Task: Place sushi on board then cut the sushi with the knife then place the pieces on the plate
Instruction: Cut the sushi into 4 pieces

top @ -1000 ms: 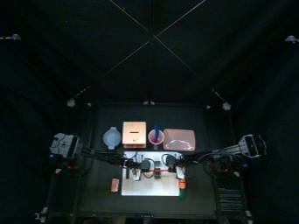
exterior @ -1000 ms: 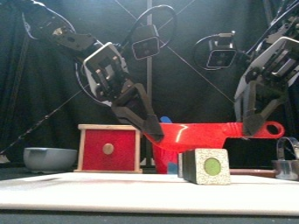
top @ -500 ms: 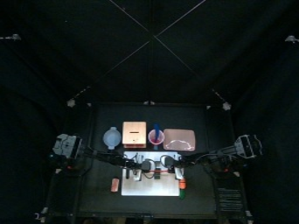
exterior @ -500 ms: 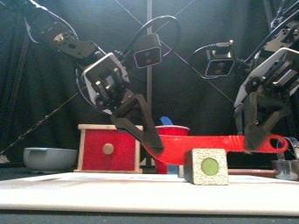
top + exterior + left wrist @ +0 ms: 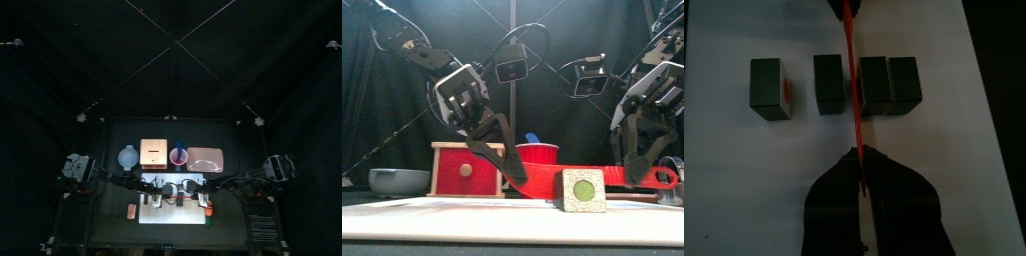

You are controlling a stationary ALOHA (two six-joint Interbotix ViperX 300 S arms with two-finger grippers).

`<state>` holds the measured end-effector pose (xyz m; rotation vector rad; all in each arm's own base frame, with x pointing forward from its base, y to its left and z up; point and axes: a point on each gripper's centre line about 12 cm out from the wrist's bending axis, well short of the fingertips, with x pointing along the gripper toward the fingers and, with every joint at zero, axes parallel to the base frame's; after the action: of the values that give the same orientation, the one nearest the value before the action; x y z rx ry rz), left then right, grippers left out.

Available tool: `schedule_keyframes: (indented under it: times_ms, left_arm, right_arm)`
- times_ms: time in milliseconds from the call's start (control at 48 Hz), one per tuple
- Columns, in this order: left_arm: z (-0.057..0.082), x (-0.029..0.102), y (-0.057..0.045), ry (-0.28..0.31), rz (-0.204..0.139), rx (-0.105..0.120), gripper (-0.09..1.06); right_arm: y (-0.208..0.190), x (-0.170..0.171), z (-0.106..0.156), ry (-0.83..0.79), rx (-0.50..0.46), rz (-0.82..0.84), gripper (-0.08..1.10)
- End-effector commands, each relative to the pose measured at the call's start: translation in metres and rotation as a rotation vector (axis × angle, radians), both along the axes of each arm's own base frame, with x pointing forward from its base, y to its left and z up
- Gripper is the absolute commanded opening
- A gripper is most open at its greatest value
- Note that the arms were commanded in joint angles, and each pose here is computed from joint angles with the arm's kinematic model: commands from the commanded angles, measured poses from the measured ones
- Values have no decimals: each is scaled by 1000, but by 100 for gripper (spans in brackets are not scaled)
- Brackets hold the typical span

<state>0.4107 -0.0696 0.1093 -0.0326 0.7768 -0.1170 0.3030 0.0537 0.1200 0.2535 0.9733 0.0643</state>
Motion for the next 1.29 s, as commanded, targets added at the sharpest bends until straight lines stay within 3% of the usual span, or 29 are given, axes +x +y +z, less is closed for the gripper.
schedule_keyframes:
  times_ms: [21,583,792,1000,1104,1292]
  left_arm:
    - [13,5,-7,-37,-11,-9,33]
    - [17,3,-12,-34,-25,-10,33]
    - [36,2,-12,-71,-35,-7,33]
    - [53,1,-11,-116,-55,10,33]
    - [56,1,-12,-125,-58,8,33]
    - [52,-1,-24,-114,-82,5,33]
  right_arm:
    - [5,4,9,-30,12,4,26]
    - [13,5,18,-47,31,21,26]
    - [11,2,39,-101,42,25,26]
    - [7,-2,62,-171,51,20,26]
    - [9,-5,67,-187,60,22,26]
    - [15,-6,63,-174,74,26,26]
